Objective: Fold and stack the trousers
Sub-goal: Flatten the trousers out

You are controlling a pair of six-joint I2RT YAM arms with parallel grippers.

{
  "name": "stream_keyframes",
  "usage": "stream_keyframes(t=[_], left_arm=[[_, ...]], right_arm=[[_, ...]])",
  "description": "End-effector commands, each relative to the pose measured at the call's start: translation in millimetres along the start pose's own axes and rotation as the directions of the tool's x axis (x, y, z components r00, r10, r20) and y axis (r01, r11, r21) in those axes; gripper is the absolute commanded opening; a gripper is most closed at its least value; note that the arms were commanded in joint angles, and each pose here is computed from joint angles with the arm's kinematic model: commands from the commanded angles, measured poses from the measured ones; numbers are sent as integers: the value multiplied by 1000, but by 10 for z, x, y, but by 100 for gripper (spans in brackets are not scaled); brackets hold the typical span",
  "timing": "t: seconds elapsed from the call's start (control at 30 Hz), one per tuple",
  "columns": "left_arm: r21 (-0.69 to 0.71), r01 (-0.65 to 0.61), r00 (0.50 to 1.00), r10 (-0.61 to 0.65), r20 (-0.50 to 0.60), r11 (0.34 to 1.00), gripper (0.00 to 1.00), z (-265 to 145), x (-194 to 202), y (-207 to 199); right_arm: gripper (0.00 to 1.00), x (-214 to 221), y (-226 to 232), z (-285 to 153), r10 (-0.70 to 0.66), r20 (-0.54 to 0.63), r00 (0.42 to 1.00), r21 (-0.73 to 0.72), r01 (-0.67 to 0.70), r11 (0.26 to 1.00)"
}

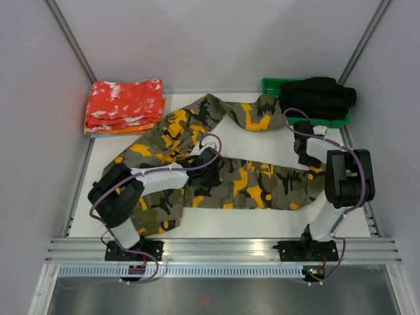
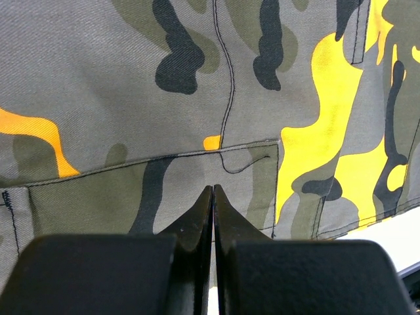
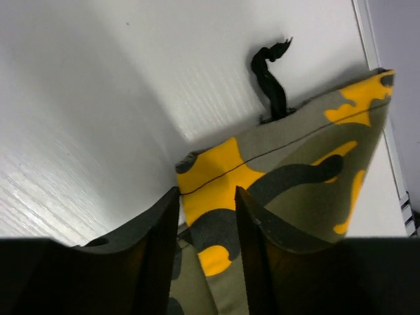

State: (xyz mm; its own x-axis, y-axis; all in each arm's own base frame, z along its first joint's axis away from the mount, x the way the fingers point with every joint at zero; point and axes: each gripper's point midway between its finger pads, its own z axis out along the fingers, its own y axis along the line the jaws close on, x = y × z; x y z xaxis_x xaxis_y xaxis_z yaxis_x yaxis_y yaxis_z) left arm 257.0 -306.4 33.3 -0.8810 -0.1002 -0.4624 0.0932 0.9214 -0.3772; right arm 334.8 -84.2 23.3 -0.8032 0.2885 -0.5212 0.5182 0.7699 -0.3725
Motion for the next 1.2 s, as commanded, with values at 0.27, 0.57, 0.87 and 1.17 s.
stream_keyframes(t=[0.27,0.57,0.87,1.17], left_arm=[[21,-29,1000,29,2,999,4,30,-95,-68],[71,-30,999,29,19,997,4,11,-162,-158],[130,-26,999,23,26,991,4,-38,-164,-238],[150,-47,996,36,77,988,18,-320,-280,-263]], right_arm=[[0,28,-114,46,20,20,1000,68,-21,997],[0,-377,-1148,-948,315,291,904,130,-363,923],[9,439,-1764,-1026,597,325,734,310,-679,666],[98,-252,-1358,-1390,719,227,657,-56,-728,683]])
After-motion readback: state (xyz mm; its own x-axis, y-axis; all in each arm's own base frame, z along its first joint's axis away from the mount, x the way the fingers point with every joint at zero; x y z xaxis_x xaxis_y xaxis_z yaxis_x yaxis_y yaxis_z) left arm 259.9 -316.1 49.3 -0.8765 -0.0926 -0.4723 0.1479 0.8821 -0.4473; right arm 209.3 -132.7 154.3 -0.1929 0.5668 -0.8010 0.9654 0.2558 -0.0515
